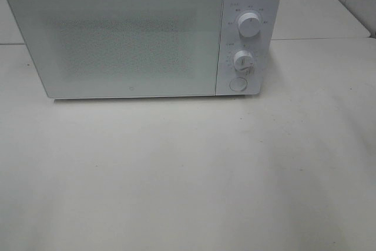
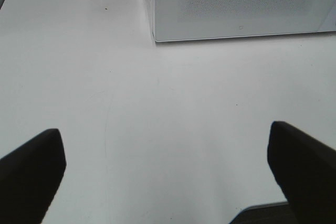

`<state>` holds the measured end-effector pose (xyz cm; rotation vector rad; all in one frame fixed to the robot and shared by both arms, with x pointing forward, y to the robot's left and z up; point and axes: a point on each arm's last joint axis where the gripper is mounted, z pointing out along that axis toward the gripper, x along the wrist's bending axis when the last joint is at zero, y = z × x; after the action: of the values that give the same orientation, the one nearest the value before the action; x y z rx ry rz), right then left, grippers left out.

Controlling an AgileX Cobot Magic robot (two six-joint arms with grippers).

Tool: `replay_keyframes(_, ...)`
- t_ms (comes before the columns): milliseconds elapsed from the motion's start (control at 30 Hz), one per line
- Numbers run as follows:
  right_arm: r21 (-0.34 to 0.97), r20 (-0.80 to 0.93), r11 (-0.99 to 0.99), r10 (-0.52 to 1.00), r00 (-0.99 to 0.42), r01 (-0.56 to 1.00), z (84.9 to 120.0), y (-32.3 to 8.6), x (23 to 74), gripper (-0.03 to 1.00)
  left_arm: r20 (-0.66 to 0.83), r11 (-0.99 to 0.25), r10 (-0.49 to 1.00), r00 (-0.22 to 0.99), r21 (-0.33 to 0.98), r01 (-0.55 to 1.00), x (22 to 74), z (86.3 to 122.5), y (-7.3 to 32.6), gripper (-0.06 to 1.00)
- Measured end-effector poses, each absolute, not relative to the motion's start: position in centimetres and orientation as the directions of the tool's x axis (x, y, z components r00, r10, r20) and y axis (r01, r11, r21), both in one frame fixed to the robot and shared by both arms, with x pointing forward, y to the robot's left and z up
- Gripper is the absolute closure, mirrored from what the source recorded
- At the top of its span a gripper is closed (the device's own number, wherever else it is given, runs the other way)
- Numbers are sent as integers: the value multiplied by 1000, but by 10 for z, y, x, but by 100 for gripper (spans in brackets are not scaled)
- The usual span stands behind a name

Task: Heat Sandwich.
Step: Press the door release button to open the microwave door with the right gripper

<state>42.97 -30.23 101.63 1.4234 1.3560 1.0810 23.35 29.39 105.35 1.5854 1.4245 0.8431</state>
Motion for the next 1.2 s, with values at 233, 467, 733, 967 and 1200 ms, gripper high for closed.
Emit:
replay_keyframes(233,981,106,-115,992,67,155,995,-299,430,21,-44,-19,990,134,899,437,234,1054,294,-5)
replay_keyframes(467,979,63,-63,998,6,193,971,-274,438,21,-44,-19,990,134,899,437,234,1054,294,-5)
replay_keyframes(733,974,25,-14,999,-45,224,945,-244,446,21,-44,-19,990,134,899,437,234,1054,294,-5)
replay_keyframes(967,964,-4,21,998,-66,264,921,-221,444,21,-44,-19,990,134,899,437,234,1054,294,-5)
replay_keyframes(1200,953,-5,21,999,-52,303,907,-201,439,21,-44,-19,990,134,899,437,234,1054,294,-5)
